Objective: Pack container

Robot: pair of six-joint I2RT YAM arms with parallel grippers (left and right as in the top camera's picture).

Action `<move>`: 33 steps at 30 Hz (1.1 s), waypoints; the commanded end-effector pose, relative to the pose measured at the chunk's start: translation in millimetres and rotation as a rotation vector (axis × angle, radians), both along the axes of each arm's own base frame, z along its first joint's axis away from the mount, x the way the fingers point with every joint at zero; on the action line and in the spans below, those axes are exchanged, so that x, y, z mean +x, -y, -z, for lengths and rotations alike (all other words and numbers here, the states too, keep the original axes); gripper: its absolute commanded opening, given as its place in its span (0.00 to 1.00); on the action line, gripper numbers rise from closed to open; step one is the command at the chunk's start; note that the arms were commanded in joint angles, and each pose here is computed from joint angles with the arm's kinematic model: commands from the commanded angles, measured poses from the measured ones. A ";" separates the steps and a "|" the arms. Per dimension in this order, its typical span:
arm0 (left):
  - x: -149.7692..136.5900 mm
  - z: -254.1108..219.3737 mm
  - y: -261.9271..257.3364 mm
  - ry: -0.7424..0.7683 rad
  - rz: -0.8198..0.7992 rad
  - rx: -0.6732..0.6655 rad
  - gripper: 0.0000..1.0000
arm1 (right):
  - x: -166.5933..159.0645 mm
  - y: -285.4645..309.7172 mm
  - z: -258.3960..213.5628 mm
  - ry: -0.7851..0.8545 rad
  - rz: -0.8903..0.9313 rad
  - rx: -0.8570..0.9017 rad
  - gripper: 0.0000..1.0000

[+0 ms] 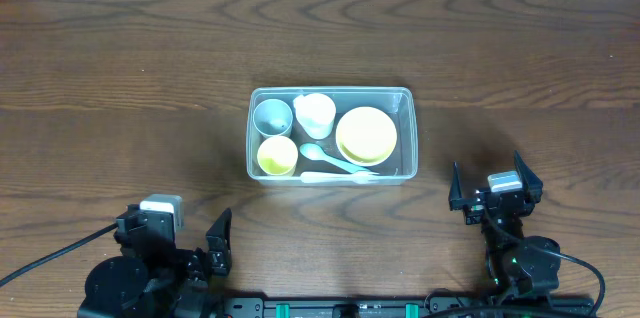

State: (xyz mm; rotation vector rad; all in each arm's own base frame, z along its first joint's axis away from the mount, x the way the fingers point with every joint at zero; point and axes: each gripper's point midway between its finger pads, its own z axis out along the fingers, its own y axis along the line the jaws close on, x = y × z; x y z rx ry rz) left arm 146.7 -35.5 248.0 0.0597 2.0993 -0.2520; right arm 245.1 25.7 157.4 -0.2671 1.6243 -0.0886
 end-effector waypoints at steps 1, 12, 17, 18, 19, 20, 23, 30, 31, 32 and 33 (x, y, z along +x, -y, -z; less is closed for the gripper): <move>0.4 0.3 -1.9 0.000 -0.015 -0.004 0.98 | -0.4 -0.8 0.5 0.002 -0.006 -0.015 0.99; 0.4 0.4 -1.9 0.000 -0.015 -0.004 0.98 | -0.4 -0.8 0.5 0.002 -0.006 -0.015 0.99; 0.4 0.4 -1.9 0.000 -0.015 -0.004 0.98 | -0.4 -0.8 0.5 0.002 -0.006 -0.015 0.99; 0.4 0.3 -2.0 0.000 -0.015 -0.003 0.98 | -0.4 -0.8 0.5 0.002 -0.006 -0.015 0.99; 0.4 0.3 -1.9 0.000 -0.015 -0.004 0.98 | -0.4 -0.8 0.5 0.002 -0.006 -0.015 0.99; 0.4 0.3 -1.9 0.000 -0.015 -0.004 0.98 | -0.4 -0.8 0.5 0.002 -0.006 -0.015 0.99; -4.0 7.2 -5.9 -0.025 -0.024 0.020 0.98 | -0.4 -0.8 0.5 0.002 -0.006 -0.015 0.99; -3.1 33.6 -29.7 -0.062 -0.190 0.020 0.98 | -0.3 -0.8 0.6 0.002 -0.006 -0.015 0.99; 1.1 38.9 -32.1 -0.054 -0.209 0.018 0.98 | -0.3 -0.8 0.6 0.002 -0.006 -0.015 0.99; 5.7 44.5 -34.0 -0.043 -0.222 0.018 0.98 | -0.3 -0.8 0.6 0.002 -0.006 -0.015 0.99; 10.2 49.4 -35.3 -0.031 -0.230 0.019 0.98 | -0.3 -0.8 0.6 0.002 -0.006 -0.015 0.99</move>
